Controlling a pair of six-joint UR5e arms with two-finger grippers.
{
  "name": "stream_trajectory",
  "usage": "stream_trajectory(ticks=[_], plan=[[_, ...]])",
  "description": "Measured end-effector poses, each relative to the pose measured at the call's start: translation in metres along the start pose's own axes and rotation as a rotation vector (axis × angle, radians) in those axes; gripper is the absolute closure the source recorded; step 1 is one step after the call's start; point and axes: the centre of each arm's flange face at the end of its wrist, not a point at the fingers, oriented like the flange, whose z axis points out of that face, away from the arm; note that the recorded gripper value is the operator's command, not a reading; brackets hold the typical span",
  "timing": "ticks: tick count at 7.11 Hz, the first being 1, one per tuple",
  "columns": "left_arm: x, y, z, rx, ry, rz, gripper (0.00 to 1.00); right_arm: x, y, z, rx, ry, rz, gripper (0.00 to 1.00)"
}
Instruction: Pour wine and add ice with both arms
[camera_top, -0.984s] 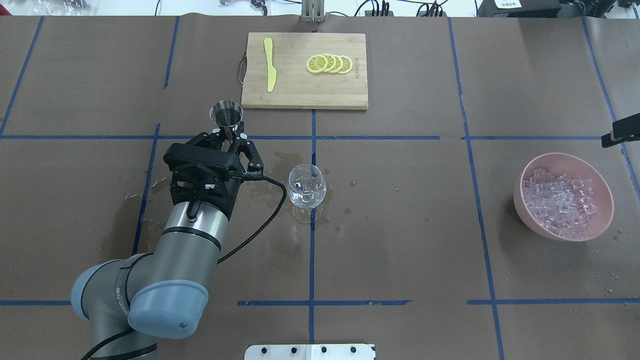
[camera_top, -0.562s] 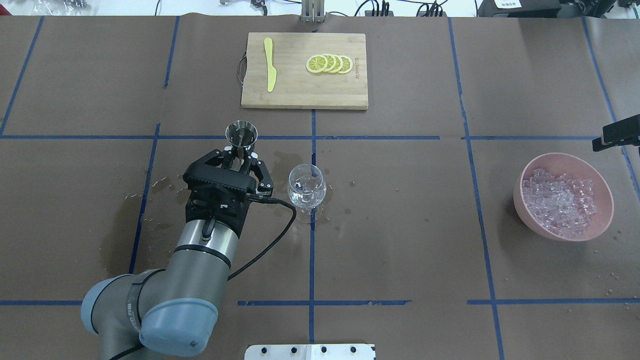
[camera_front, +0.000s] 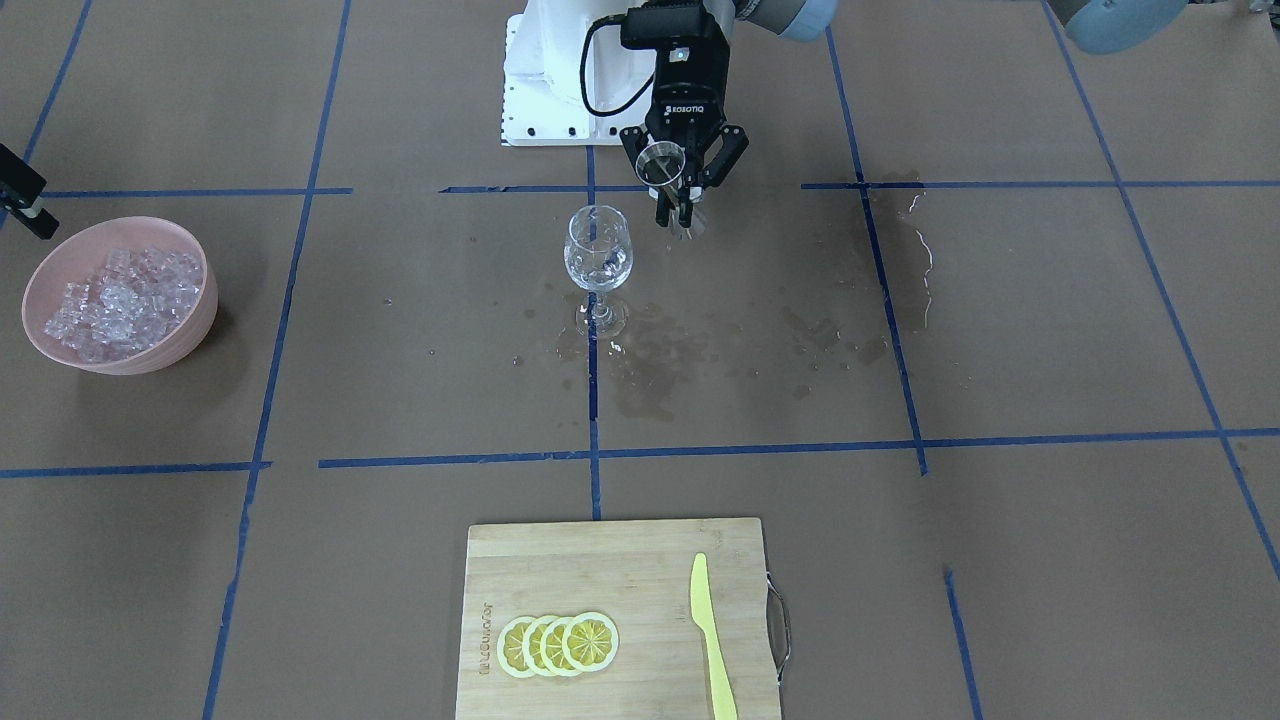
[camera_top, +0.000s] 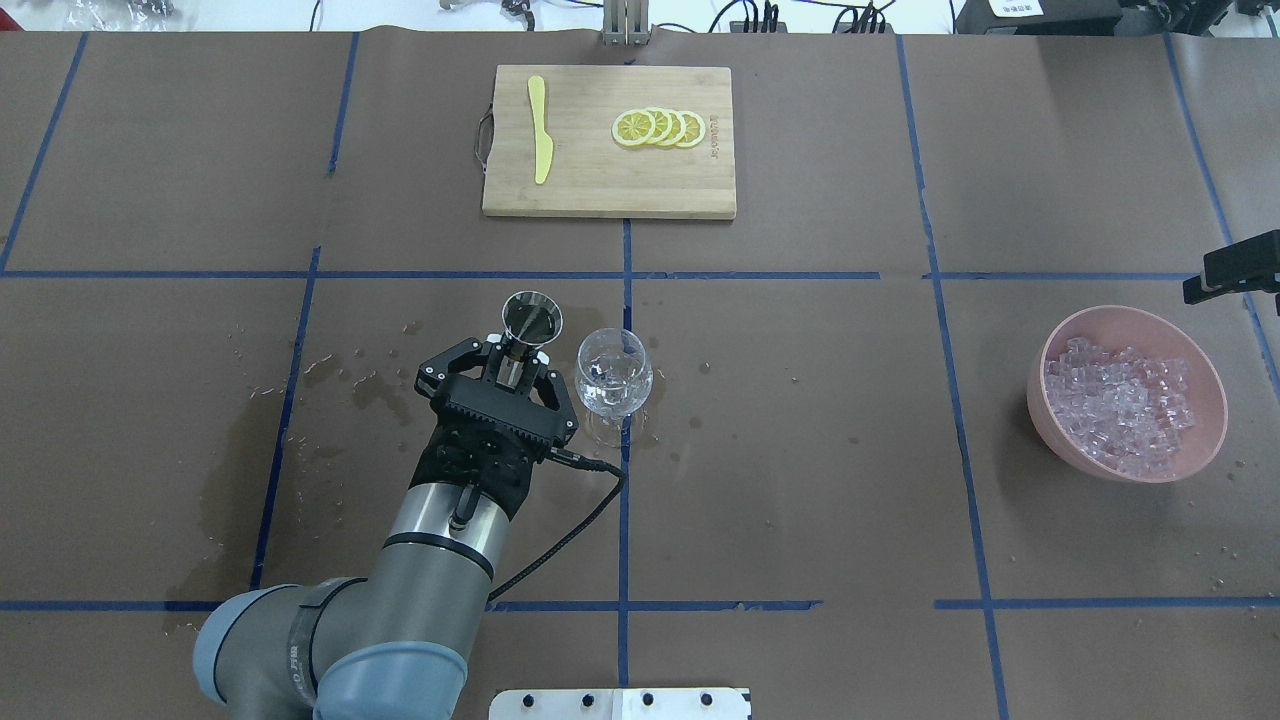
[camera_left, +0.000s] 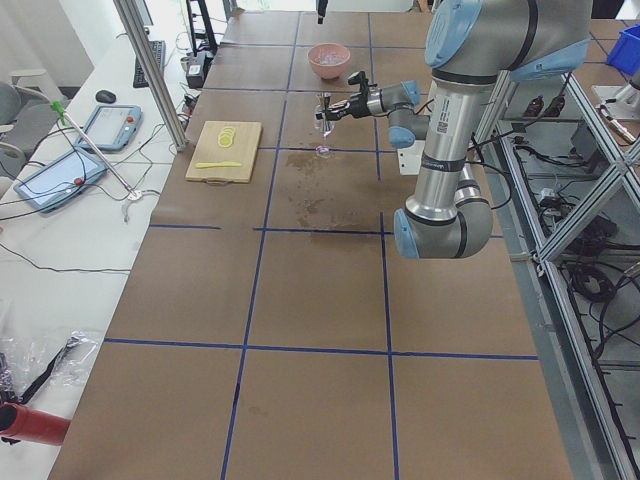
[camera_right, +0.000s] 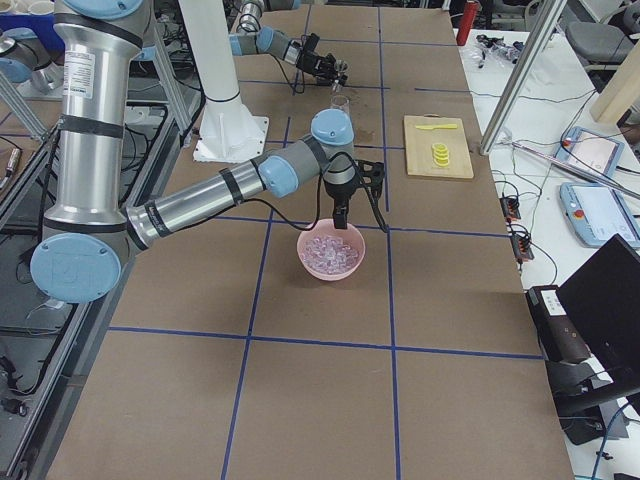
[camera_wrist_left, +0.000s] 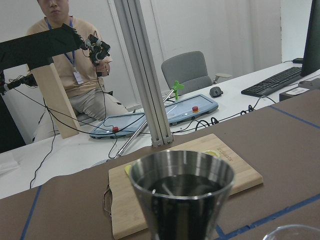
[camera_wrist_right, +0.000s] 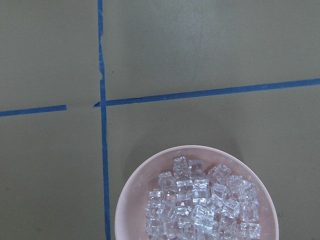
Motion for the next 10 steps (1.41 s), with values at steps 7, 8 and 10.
stream_trajectory(ticks=[7,8,10], plan=[[0.006,-0.001,0.005,0.025,-0.064,0.458,1.0,0.001,0.0,0.001,-0.001,0.001,0.001,0.0],[0.006,-0.003,0.005,0.028,-0.071,0.504,1.0,0.001,0.0,0.001,-0.001,0.001,0.001,0.0],[0.005,-0.007,0.006,0.034,-0.096,0.607,1.0,0.001,0.0,0.001,-0.002,0.001,0.002,0.0]])
